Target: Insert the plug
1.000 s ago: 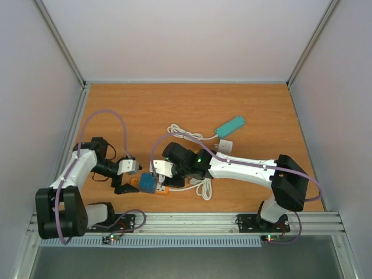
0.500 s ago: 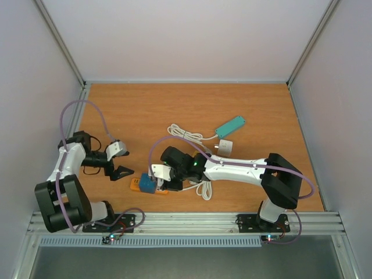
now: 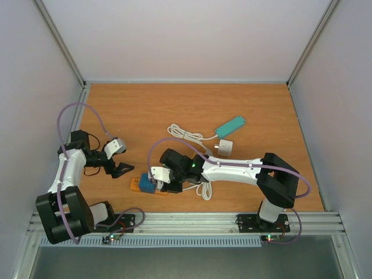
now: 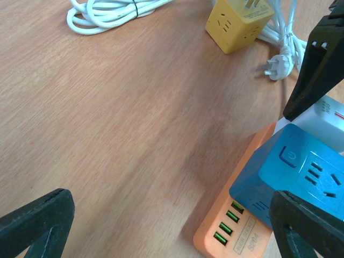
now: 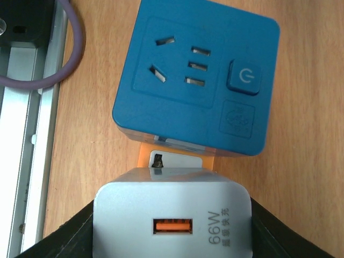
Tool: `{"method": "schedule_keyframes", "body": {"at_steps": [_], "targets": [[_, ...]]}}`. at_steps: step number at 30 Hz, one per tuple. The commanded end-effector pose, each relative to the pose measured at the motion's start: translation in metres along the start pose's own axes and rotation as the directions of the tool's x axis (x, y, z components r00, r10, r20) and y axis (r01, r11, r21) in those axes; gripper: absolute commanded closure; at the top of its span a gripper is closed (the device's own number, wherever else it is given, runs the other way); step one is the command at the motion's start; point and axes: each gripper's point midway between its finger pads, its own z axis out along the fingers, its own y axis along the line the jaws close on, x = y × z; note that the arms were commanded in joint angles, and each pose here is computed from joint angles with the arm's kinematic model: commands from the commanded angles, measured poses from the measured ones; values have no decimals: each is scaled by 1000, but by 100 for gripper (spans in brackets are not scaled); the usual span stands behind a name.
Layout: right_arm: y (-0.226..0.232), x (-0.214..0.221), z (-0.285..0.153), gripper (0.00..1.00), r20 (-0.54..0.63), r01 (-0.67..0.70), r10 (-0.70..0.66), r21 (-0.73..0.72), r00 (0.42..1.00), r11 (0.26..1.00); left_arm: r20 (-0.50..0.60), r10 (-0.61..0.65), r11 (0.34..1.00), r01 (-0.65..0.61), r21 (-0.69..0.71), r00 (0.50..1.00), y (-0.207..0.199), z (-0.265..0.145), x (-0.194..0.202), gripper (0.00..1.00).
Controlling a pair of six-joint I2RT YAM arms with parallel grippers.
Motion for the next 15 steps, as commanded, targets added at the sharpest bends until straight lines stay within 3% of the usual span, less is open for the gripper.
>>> {"method": "schedule_keyframes", "body": {"at_steps": [1,15], "targets": [[6,0,7,99,9,-9,9,-19,1000,1000,10,27,999,-27,-33,1000,2,-1,-1,0],[5,8,15,99,-11,-48,48,-4,999,999,4,56,998,-56,-41,998,0,-1,1,0]]}}
